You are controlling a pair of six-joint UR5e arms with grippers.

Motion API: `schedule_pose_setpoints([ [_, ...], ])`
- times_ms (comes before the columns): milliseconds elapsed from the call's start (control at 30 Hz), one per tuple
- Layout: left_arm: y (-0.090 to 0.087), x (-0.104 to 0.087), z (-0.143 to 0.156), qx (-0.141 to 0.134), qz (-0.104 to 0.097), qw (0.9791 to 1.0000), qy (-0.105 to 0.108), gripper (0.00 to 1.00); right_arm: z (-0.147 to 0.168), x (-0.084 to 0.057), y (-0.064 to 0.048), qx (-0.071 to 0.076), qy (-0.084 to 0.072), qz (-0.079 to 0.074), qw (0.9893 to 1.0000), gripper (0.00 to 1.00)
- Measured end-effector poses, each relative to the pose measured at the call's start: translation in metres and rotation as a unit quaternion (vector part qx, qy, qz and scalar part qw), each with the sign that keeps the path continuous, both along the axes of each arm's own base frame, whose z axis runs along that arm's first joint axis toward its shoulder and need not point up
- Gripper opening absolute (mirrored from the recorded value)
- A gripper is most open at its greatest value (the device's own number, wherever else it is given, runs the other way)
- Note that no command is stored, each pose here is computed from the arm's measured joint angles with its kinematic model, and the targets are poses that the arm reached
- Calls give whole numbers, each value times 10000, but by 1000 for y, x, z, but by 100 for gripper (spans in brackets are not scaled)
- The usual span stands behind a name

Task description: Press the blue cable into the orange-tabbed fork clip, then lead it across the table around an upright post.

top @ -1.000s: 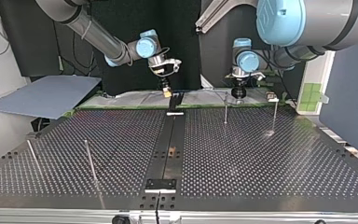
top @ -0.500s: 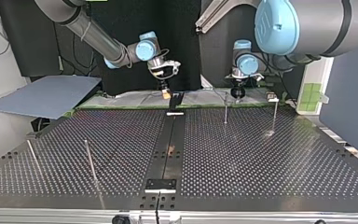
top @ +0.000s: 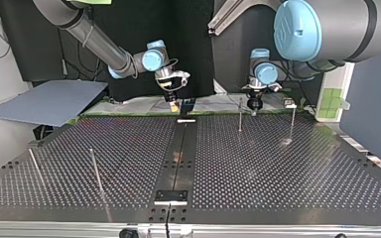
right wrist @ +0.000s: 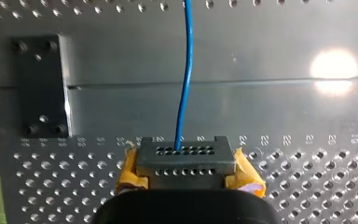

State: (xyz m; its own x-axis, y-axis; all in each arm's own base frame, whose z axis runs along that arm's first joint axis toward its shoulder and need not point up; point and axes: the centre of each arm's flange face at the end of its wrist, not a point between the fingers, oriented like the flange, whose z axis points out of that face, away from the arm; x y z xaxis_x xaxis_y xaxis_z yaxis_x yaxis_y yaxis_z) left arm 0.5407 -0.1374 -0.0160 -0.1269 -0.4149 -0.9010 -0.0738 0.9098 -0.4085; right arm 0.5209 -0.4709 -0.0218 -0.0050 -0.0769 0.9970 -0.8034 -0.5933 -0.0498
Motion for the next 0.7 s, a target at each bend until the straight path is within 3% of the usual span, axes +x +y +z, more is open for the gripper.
schedule_pose_setpoints([
  [233,5,2,0,4,48,10000,-2,0,4,-5,-13,-14,1,-93,10000,0],
  [267,6,2,0,19,50,10000,-4,10,5,-5,-14,-15,5,-98,10000,0],
  [300,6,2,0,38,50,10000,-6,10,5,-6,-15,-12,11,-102,9999,0],
  [367,7,2,0,111,71,9999,3,30,4,-6,-15,-4,20,-105,9999,0],
  [533,7,2,0,323,19,9995,11,41,4,-7,-15,5,34,-108,9999,0],
  [567,7,2,0,355,-27,9994,14,58,4,-7,-15,4,35,-109,9999,0],
  [600,7,2,0,373,-63,9993,17,58,4,-7,-15,1,34,-111,9999,0],
  [667,6,1,-1,399,-148,9991,46,100,4,-7,-15,-4,33,-112,9999,0],
  [700,6,1,-1,399,-176,9990,71,100,4,-7,-15,-6,34,-113,9999,0],
])
